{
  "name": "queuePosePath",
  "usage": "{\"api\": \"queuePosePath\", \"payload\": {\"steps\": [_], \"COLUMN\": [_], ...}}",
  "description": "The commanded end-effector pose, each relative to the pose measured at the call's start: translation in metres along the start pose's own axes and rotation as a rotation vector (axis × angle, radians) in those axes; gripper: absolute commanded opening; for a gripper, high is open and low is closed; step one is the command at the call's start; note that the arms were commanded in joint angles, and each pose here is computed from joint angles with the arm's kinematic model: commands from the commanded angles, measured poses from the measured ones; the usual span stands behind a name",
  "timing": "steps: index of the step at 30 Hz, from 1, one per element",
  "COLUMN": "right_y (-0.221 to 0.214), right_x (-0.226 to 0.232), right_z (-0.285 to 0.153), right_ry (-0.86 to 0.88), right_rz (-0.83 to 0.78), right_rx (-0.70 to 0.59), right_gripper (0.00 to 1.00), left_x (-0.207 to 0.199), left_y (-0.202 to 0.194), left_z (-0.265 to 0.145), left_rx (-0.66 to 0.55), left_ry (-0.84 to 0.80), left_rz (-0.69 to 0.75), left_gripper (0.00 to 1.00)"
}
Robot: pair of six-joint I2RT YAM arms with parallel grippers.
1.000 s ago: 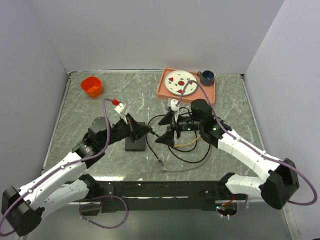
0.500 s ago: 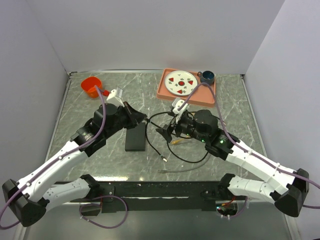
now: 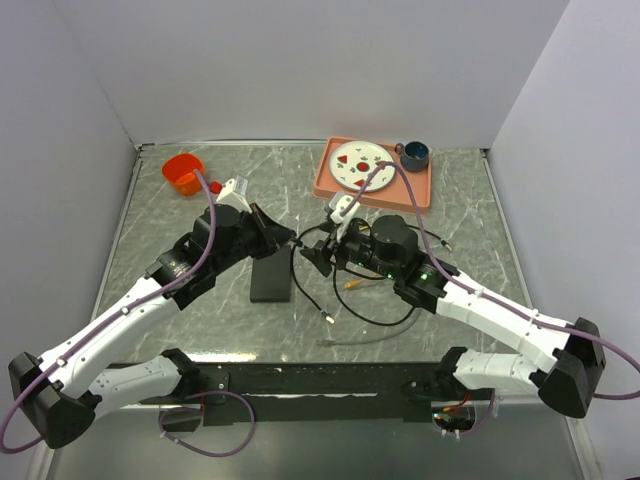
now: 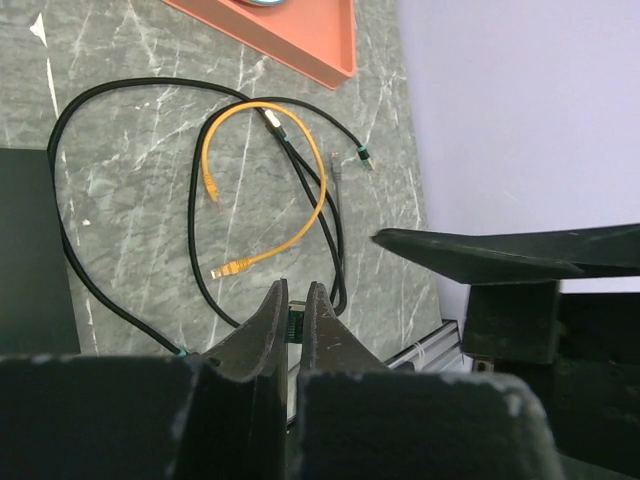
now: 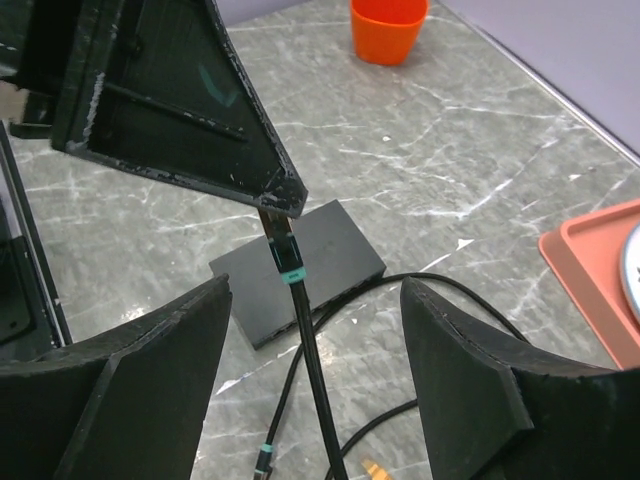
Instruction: Insert the plug into the switch port
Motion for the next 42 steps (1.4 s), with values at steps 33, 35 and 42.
{"api": "queuePosePath", "payload": {"steps": [33, 35, 42], "right_y": [-0.043, -0.066, -0.141], "right_x": [0.01, 0.02, 0.048], "right_z": [0.046, 0.05, 0.048], "right_ry": [0.091, 0.143, 0.234], "right_rz": [0.027, 0.057, 0.157], "right_rx": [0.155, 0.208, 0.4], "right_gripper": [0.0, 0.0, 0.0], "left_x": [0.092, 0.118, 0.194], "left_y": [0.051, 0.058, 0.029], "left_z": [-0.006, -0.001, 0.019], "left_rx": [-0.165, -0.148, -0.051], "left_ry": [0.356, 0.359, 0.419], "left_rz": [0.139, 0.111, 0.04], "left_gripper": [0.97, 0.97, 0.97]}}
Point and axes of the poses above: each gripper's point midway between its finger pads, its own z axis out along the fingers, its own x axis along the line the jaws close on, y = z × x, the point moved 1 cm from there along -z, back along the fingers
